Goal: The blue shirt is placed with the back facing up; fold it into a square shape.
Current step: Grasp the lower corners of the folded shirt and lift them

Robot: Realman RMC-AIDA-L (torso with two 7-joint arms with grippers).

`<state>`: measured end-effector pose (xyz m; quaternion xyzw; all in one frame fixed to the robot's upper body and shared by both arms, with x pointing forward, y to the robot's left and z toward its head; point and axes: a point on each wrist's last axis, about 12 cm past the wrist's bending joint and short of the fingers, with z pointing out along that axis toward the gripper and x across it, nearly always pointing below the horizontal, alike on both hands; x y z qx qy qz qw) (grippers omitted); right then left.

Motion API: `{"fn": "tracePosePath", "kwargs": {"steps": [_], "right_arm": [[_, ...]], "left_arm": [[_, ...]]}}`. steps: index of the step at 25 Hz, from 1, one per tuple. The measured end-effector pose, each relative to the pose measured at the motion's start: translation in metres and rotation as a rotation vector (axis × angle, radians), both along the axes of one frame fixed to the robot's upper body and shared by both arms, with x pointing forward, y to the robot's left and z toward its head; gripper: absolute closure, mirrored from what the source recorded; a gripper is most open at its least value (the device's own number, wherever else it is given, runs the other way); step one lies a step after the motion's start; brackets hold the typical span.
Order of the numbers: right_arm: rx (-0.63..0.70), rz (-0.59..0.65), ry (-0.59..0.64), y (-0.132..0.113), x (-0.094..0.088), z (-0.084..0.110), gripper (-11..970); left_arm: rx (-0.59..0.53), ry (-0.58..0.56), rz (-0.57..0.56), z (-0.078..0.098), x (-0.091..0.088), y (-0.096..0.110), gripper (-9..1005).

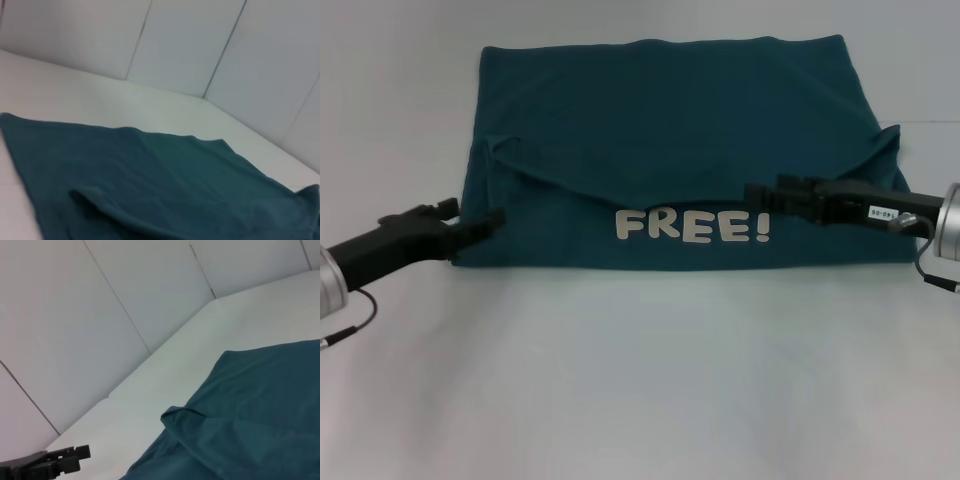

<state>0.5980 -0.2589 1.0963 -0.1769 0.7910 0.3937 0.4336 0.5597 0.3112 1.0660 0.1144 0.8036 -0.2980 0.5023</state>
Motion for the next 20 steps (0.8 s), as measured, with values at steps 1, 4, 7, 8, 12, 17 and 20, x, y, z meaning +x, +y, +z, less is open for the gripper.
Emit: {"fn": "tracePosePath", "kwargs": {"steps": [1,4,7,8,12,17,20], "right_arm": [[0.004,0.001,-0.001,0.001,0.001,0.001,127],[0.012,0.003,-0.001,0.004,0.001,0.0,127],[0.016,0.022,0.009,0.011,0.003,0.001,127],[0.015,0.034,0.012,0.014,0.004,0.001,127],[0.003,0.081,0.012,0.033,0.011,0.005,127],[-0.021,0.12,0.003,0.051,0.02,0.009,127],[-0.03,0.127,0.0,0.055,0.022,0.011,127]], "left_arm": [[0.004,-0.004,0.007,0.001,0.0,0.003,168],[0.021,-0.011,0.026,0.004,0.0,0.013,168],[0.033,-0.01,0.041,0.006,-0.006,0.023,168],[0.033,-0.01,0.041,0.006,-0.006,0.023,168],[0.035,-0.023,0.041,0.008,-0.012,0.027,169],[0.026,-0.025,0.032,0.009,-0.013,0.027,169],[0.024,-0.024,0.037,0.009,-0.014,0.029,170]]}}
